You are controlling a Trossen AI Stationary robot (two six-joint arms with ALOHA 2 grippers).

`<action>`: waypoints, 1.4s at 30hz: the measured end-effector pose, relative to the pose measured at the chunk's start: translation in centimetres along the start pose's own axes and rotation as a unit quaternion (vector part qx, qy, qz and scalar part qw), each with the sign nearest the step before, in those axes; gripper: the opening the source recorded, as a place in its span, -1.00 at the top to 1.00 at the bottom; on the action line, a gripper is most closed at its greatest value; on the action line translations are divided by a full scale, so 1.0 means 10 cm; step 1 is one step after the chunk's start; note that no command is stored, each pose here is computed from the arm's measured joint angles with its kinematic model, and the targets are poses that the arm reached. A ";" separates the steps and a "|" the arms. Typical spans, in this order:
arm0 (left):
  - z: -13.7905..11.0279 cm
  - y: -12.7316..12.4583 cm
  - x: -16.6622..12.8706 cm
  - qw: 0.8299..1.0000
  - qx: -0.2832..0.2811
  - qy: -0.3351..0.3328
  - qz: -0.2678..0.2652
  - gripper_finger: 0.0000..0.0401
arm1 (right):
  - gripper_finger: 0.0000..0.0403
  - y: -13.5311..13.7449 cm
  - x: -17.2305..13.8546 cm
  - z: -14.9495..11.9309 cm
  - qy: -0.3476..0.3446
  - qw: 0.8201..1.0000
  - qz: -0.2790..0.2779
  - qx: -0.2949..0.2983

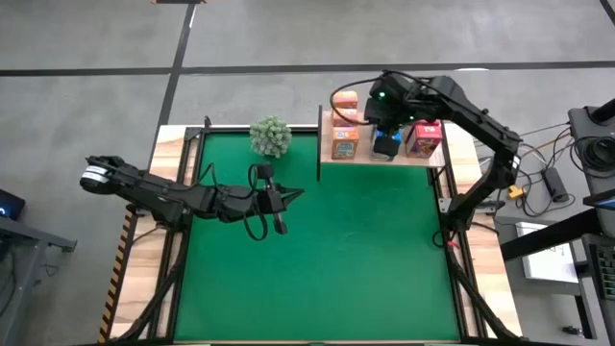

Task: Stack cereal on shelf
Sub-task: Put the blue cereal box on the shelf, then return to Home Position

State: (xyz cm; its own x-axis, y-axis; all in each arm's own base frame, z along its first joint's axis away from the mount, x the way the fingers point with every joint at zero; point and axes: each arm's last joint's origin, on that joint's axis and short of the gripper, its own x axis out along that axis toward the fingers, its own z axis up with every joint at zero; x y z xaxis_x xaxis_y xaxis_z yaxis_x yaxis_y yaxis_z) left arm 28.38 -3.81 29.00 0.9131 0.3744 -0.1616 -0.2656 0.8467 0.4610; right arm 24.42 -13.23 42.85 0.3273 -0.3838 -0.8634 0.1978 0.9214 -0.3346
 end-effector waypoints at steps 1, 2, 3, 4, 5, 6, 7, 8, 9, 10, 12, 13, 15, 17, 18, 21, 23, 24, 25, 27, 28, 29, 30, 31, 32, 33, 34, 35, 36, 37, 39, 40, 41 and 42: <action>0.00 0.00 0.00 1.000 0.001 0.000 0.000 1.00 | 0.94 0.01 -0.04 0.01 -0.009 1.000 0.005 0.002; 0.00 0.01 -0.01 1.000 0.001 -0.001 0.000 1.00 | 0.94 0.02 -0.08 0.01 -0.020 1.000 0.011 0.003; 0.01 0.01 -0.01 1.000 0.001 -0.002 0.000 1.00 | 0.94 0.03 -0.11 0.02 -0.031 0.999 0.021 0.004; 0.02 0.02 -0.03 1.000 0.002 -0.003 -0.001 1.00 | 0.94 0.05 -0.16 0.02 -0.044 0.998 0.034 0.005; 0.03 0.03 -0.06 1.000 0.005 -0.003 -0.003 1.00 | 0.94 0.08 -0.19 0.02 -0.059 0.997 0.049 0.006; 0.04 0.04 -0.10 1.000 0.009 -0.001 -0.006 1.00 | 0.94 0.11 -0.24 0.02 -0.077 0.995 0.063 0.003; 0.05 0.05 -0.15 1.000 0.015 0.002 -0.011 1.00 | 0.94 0.14 -0.28 0.03 -0.096 0.992 0.076 0.000; 0.05 0.06 -0.20 1.000 0.020 0.004 -0.018 1.00 | 0.94 0.18 -0.32 0.02 -0.112 0.990 0.087 -0.005; 0.06 0.08 -0.26 0.999 0.027 0.009 -0.025 1.00 | 0.94 0.22 -0.36 0.01 -0.128 0.987 0.097 -0.010; 0.06 0.09 -0.32 0.999 0.032 0.014 -0.032 1.00 | 0.94 0.26 -0.40 0.00 -0.145 0.984 0.105 -0.017; 0.03 0.13 -0.46 0.998 0.035 0.020 -0.045 1.00 | 0.94 0.36 -0.46 -0.03 -0.183 0.976 0.117 -0.029; 0.02 0.15 -0.52 0.998 0.033 0.021 -0.049 1.00 | 0.94 0.42 -0.48 -0.04 -0.201 0.971 0.123 -0.036; -0.05 0.18 -0.66 0.998 0.024 0.017 -0.058 1.00 | 0.94 0.53 -0.50 -0.09 -0.235 0.962 0.133 -0.050; -0.15 0.21 -0.79 0.998 0.011 0.009 -0.062 1.00 | 0.94 0.66 -0.49 -0.16 -0.265 0.952 0.140 -0.055; -0.20 0.24 -0.86 0.998 0.001 0.003 -0.062 1.00 | 0.94 0.72 -0.47 -0.20 -0.278 0.948 0.144 -0.056; -0.38 0.30 -1.03 0.998 -0.032 -0.010 -0.060 1.00 | 0.94 0.93 -0.36 -0.33 -0.312 0.935 0.156 -0.069; -0.49 0.35 -1.12 0.997 -0.053 -0.022 -0.055 1.00 | 0.94 1.05 -0.25 -0.41 -0.336 0.925 0.162 -0.072; -0.54 0.36 -1.16 0.996 -0.061 -0.030 -0.053 1.00 | 0.94 1.10 -0.20 -0.44 -0.347 0.921 0.163 -0.075; -0.58 0.38 -1.20 0.996 -0.069 -0.039 -0.050 1.00 | 0.94 1.15 -0.14 -0.48 -0.358 0.916 0.164 -0.078; -0.66 0.41 -1.27 0.994 -0.085 -0.062 -0.043 1.00 | 0.94 1.24 -0.02 -0.55 -0.378 0.907 0.163 -0.086; -0.69 0.43 -1.30 0.992 -0.092 -0.071 -0.040 1.00 | 0.94 1.27 0.04 -0.59 -0.387 0.903 0.161 -0.089; -0.72 0.44 -1.33 0.991 -0.097 -0.078 -0.037 1.00 | 0.94 1.30 0.10 -0.62 -0.395 0.900 0.160 -0.091; -0.75 0.45 -1.35 0.991 -0.102 -0.085 -0.035 1.00 | 0.94 1.33 0.16 -0.66 -0.402 0.897 0.158 -0.092; -0.78 0.46 -1.37 0.990 -0.106 -0.091 -0.033 1.00 | 0.94 1.35 0.22 -0.69 -0.409 0.895 0.157 -0.091; -0.81 0.47 -1.40 0.989 -0.110 -0.096 -0.032 1.00 | 0.94 1.37 0.27 -0.73 -0.415 0.892 0.155 -0.089; -0.83 0.48 -1.42 0.988 -0.113 -0.101 -0.030 1.00 | 0.94 1.39 0.32 -0.76 -0.422 0.889 0.153 -0.088; -0.85 0.49 -1.44 0.987 -0.116 -0.105 -0.029 1.00 | 0.94 1.41 0.37 -0.79 -0.428 0.887 0.151 -0.087; -0.86 0.50 -1.46 0.986 -0.119 -0.110 -0.027 1.00 | 0.94 1.43 0.41 -0.83 -0.433 0.884 0.150 -0.086; -0.88 0.51 -1.47 0.985 -0.123 -0.114 -0.026 1.00 | 0.94 1.44 0.45 -0.87 -0.440 0.882 0.148 -0.085; -0.89 0.51 -1.49 0.985 -0.126 -0.118 -0.024 1.00 | 0.94 1.45 0.47 -0.91 -0.446 0.879 0.147 -0.084; -0.92 0.53 -1.52 0.984 -0.129 -0.125 -0.022 1.00 | 0.94 1.47 0.52 -0.98 -0.456 0.874 0.145 -0.082; -0.94 0.53 -1.53 0.983 -0.128 -0.128 -0.021 1.00 | 0.94 1.48 0.53 -1.02 -0.460 0.872 0.143 -0.081; -0.96 0.53 -1.54 0.983 -0.126 -0.130 -0.020 1.00 | 0.94 1.48 0.55 -1.06 -0.466 0.870 0.142 -0.080; -0.97 0.53 -1.54 0.983 -0.125 -0.132 -0.018 1.00 | 0.94 1.49 0.56 -1.10 -0.471 0.867 0.140 -0.079</action>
State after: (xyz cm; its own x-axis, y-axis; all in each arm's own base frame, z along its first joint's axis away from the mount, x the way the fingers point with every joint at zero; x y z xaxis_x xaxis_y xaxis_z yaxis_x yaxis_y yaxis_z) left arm 9.85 -1.42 25.46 0.9632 0.2585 0.0733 -0.2685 0.9366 0.2251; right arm 19.05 -1.00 28.92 0.9666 0.0454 -0.2521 -0.1160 0.9550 -0.2729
